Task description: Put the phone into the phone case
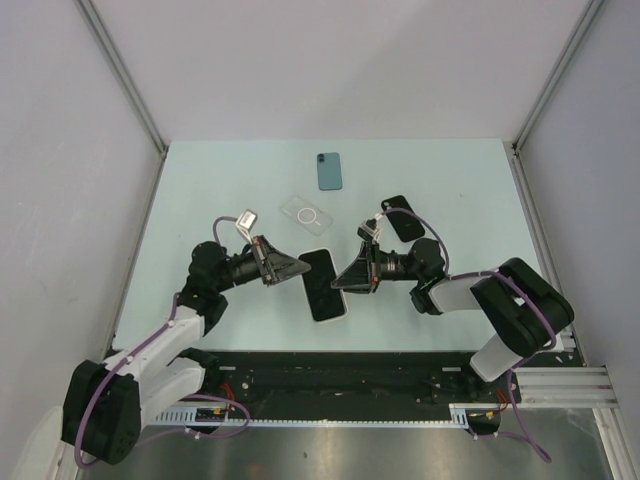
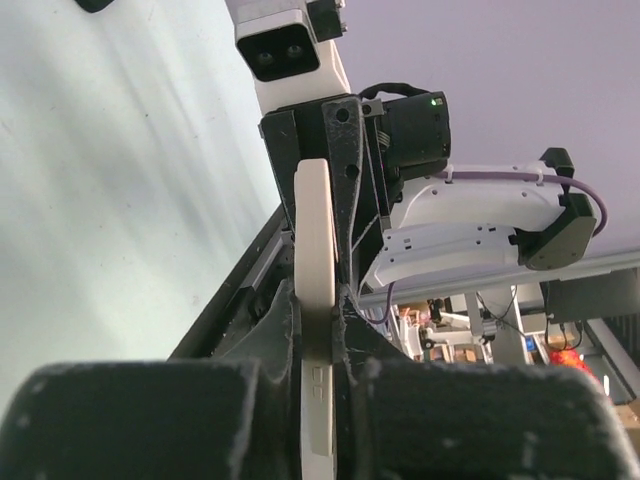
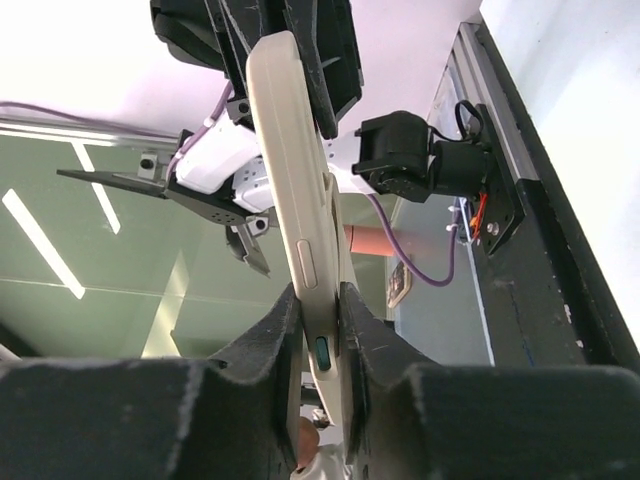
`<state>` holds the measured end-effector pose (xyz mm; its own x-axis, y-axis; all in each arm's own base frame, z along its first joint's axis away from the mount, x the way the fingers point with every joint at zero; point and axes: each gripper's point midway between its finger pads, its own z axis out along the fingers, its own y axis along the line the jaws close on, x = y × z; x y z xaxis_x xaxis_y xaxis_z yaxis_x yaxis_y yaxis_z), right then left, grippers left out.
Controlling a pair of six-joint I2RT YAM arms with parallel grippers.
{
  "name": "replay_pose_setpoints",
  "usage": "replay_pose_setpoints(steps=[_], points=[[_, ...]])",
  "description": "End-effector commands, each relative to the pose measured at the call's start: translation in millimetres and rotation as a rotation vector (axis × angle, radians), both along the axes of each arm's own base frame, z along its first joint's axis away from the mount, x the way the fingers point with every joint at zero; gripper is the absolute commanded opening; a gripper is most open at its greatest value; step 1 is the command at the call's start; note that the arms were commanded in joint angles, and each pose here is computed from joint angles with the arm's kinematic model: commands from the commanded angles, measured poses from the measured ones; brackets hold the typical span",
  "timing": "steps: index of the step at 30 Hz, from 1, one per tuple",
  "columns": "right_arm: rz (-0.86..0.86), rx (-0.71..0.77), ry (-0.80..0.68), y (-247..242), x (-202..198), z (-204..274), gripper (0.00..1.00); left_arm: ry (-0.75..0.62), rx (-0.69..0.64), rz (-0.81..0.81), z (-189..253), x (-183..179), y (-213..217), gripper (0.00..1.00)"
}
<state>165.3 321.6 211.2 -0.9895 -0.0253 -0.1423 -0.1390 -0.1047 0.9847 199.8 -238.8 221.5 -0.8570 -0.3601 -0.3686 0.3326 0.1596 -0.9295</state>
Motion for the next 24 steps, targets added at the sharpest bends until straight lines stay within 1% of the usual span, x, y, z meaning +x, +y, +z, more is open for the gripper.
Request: replay_pose_setpoints(steps=[1,2,3,4,5,6,8,13,18,24], points=[[-0.012,0.196,-0.198,-2,-4,50,0.08,-0.079,0.050,-0.010,-1,-2,2,0.16],[-0.026,0.200,-0.194,-2,-1,51,0.07,-0.069,0.059,-0.009,-2,-3,2,0.44],[-0.037,0.204,-0.192,-2,1,52,0.06,-0.065,0.063,-0.010,-2,-4,2,0.53],[-0.052,0.208,-0.190,-3,4,54,0.04,-0.080,0.062,-0.005,2,-5,4,0.59],[-0.077,0.216,-0.187,-3,9,56,0.03,-0.067,0.068,-0.007,0,-7,4,0.66],[-0.088,0.218,-0.185,-4,11,57,0.03,-0.062,0.069,0.000,-1,-7,5,0.69],[-0.121,0.222,-0.187,-6,19,58,0.02,-0.039,0.062,0.001,-4,-13,7,0.71],[-0.177,0.214,-0.153,-5,35,51,0.02,0.008,0.030,-0.007,-10,-27,5,0.71],[-0.215,0.198,-0.122,-3,47,40,0.02,0.049,0.026,-0.018,-21,-37,1,0.71],[-0.215,0.179,-0.100,-1,50,30,0.03,0.072,0.040,-0.026,-31,-37,-3,0.68]])
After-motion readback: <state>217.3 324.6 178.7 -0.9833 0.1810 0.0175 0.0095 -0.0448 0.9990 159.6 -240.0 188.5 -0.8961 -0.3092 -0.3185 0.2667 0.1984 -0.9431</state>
